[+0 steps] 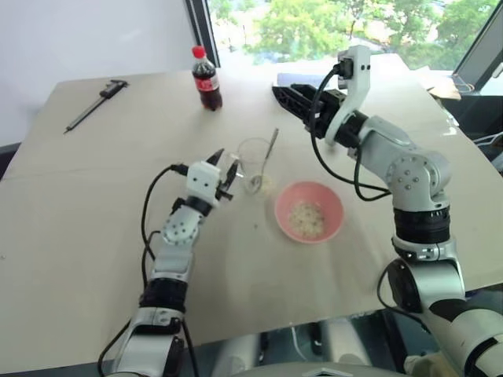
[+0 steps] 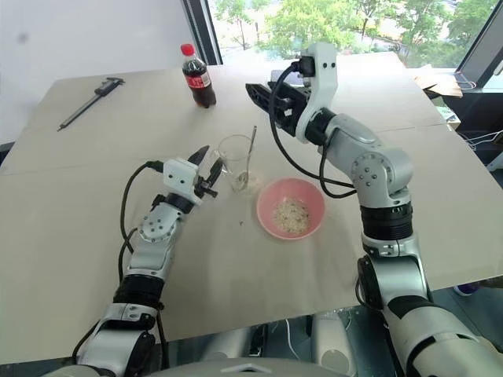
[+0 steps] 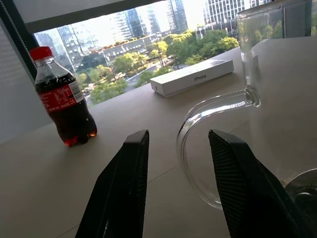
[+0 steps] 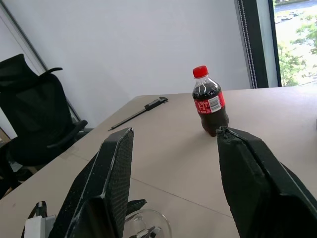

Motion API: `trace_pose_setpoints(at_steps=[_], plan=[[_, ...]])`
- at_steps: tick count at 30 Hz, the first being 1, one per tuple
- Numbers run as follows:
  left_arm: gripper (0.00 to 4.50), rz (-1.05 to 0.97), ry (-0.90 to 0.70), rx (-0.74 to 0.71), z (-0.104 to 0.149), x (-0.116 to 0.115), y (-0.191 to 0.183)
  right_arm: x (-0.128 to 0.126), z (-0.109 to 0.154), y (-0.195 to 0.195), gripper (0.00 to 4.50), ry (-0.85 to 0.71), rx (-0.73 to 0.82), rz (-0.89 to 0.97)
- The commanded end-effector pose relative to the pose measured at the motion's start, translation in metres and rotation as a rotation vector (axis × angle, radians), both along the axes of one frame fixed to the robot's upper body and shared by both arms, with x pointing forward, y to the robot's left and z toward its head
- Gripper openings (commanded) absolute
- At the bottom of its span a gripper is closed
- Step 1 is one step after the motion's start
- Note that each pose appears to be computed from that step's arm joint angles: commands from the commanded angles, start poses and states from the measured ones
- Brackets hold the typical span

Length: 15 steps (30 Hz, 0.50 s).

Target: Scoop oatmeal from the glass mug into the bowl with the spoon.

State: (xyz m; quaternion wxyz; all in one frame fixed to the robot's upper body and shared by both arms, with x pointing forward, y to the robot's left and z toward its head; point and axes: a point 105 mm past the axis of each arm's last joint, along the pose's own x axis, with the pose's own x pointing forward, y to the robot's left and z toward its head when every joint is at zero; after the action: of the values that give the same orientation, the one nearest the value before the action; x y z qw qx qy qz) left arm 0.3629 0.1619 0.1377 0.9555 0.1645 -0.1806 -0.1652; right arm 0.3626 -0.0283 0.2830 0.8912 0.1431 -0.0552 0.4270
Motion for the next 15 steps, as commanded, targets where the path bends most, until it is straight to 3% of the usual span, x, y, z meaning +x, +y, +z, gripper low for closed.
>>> trace_pose_setpoints(at_steps=[1,8,10,14,15], plan=[[1.95,-0.009,-0.064,0.028,0.019,-0.011,0.004,-0.011,0.024,-0.007,2.68,-0.092,0.037,0.015],[1.95,-0.038,-0.025,0.077,0.022,-0.041,0.013,-0.013,0.02,-0.045,2.68,-0.132,0.027,-0.032],[1.95,-0.04,-0.004,0.071,0.022,-0.049,0.017,-0.016,0.011,-0.055,2.68,-0.167,-0.031,-0.041],[1.95,0.024,0.03,0.074,0.021,-0.066,0.035,-0.019,-0.032,-0.091,2.68,-0.127,-0.188,-0.093],[2.52,0.031,0.049,0.067,0.019,-0.071,0.04,-0.021,-0.04,-0.1,2.68,-0.124,-0.209,-0.102]])
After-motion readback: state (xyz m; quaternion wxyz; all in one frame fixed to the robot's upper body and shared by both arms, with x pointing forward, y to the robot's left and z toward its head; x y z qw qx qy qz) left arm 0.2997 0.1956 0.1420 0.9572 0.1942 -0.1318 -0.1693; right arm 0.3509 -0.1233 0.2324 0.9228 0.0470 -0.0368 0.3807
